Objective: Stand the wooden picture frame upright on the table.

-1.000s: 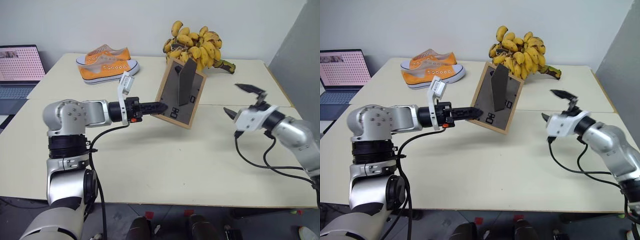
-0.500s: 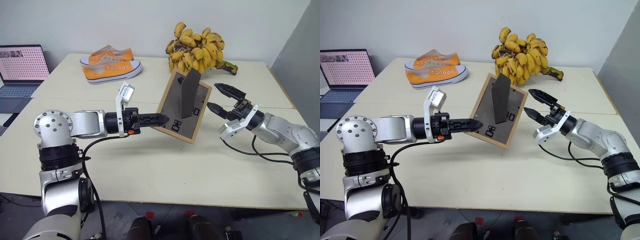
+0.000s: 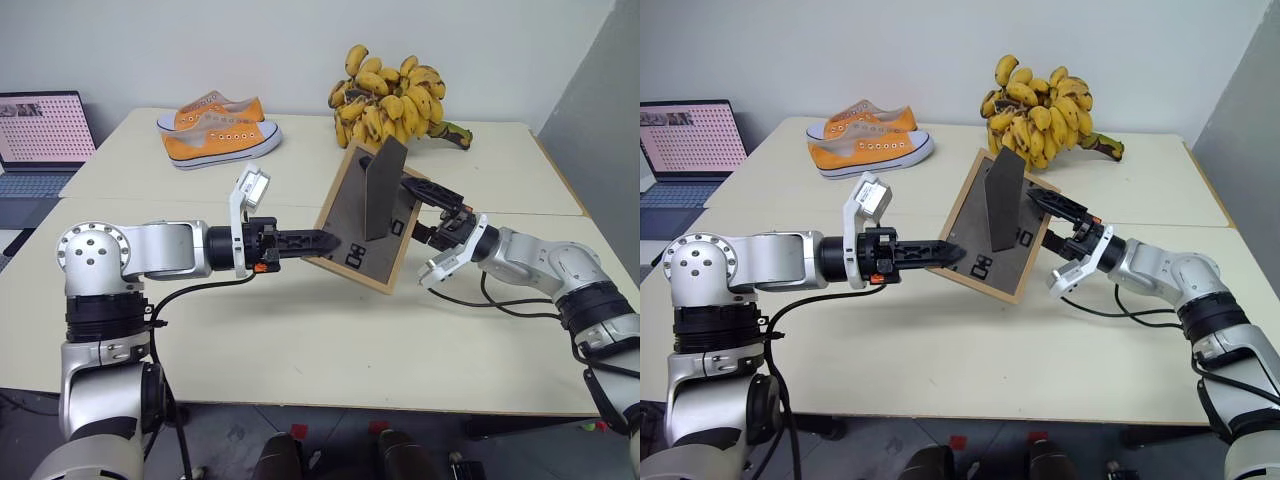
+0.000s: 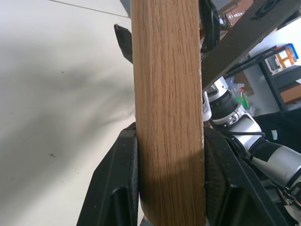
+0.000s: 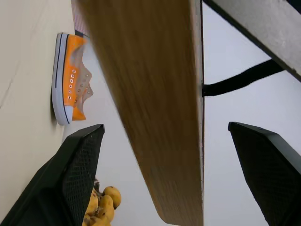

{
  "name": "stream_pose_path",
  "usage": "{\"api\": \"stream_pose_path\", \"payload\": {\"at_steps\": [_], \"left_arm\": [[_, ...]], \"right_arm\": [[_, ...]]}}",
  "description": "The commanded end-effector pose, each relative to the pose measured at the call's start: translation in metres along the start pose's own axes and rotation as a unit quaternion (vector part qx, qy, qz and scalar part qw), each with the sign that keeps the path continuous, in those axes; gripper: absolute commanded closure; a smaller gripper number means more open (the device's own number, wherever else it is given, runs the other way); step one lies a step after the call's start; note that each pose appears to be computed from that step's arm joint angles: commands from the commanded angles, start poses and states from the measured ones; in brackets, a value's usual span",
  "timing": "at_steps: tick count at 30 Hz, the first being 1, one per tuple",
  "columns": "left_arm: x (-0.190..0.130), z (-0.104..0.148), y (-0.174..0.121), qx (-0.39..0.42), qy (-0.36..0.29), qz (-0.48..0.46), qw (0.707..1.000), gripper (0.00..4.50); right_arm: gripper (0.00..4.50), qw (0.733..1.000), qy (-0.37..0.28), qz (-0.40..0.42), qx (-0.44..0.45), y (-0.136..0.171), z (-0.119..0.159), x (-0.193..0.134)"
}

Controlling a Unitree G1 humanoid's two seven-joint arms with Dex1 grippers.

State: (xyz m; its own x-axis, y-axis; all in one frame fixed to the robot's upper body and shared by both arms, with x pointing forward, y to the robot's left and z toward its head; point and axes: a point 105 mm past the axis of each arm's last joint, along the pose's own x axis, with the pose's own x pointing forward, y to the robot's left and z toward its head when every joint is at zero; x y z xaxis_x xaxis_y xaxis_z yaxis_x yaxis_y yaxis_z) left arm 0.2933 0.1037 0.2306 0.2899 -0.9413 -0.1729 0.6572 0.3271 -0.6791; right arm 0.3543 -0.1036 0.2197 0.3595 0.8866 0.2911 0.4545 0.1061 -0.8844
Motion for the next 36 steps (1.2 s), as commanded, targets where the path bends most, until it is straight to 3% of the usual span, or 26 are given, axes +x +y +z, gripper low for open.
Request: {"api": "stream_pose_path", "payload": {"at_steps": [1, 8, 11, 19, 23, 35, 36], "left_arm": [[-0.0031, 0.0077, -0.0183, 0.011, -0.016, -0.027, 0.999, 3.2], [-0.0038, 0.0065, -0.0178, 0.009, -0.019, -0.018, 1.0, 3.2], [-0.0035, 0.007, -0.0178, 0.009, -0.02, -0.018, 1.0, 3.2], [-0.0027, 0.0075, -0.018, 0.009, -0.02, -0.019, 1.0, 3.2], [-0.0028, 0.0076, -0.018, 0.009, -0.02, -0.02, 1.0, 3.2], [-0.0026, 0.0079, -0.0197, 0.012, -0.022, -0.023, 0.999, 3.2], [-0.0025, 0.0081, -0.0195, 0.012, -0.024, -0.023, 0.999, 2.5]], "right_arm": [[0.06, 0.999, -0.015, -0.021, -0.024, -0.0155, -0.0082, 0.0015], [0.06, 0.999, -0.026, -0.019, -0.032, -0.0153, -0.0111, 0.0], [0.49, 0.999, -0.029, -0.017, -0.032, -0.0137, -0.0112, -0.0007], [2.39, 0.999, -0.033, -0.017, -0.032, -0.0135, -0.0119, -0.0007], [3.1, 0.999, -0.033, -0.016, -0.033, -0.0128, -0.0125, -0.0017], [3.19, 0.999, -0.024, -0.009, -0.034, -0.0092, -0.0141, -0.0009], [3.19, 0.999, -0.023, -0.009, -0.033, -0.0093, -0.0143, -0.0008]]}}
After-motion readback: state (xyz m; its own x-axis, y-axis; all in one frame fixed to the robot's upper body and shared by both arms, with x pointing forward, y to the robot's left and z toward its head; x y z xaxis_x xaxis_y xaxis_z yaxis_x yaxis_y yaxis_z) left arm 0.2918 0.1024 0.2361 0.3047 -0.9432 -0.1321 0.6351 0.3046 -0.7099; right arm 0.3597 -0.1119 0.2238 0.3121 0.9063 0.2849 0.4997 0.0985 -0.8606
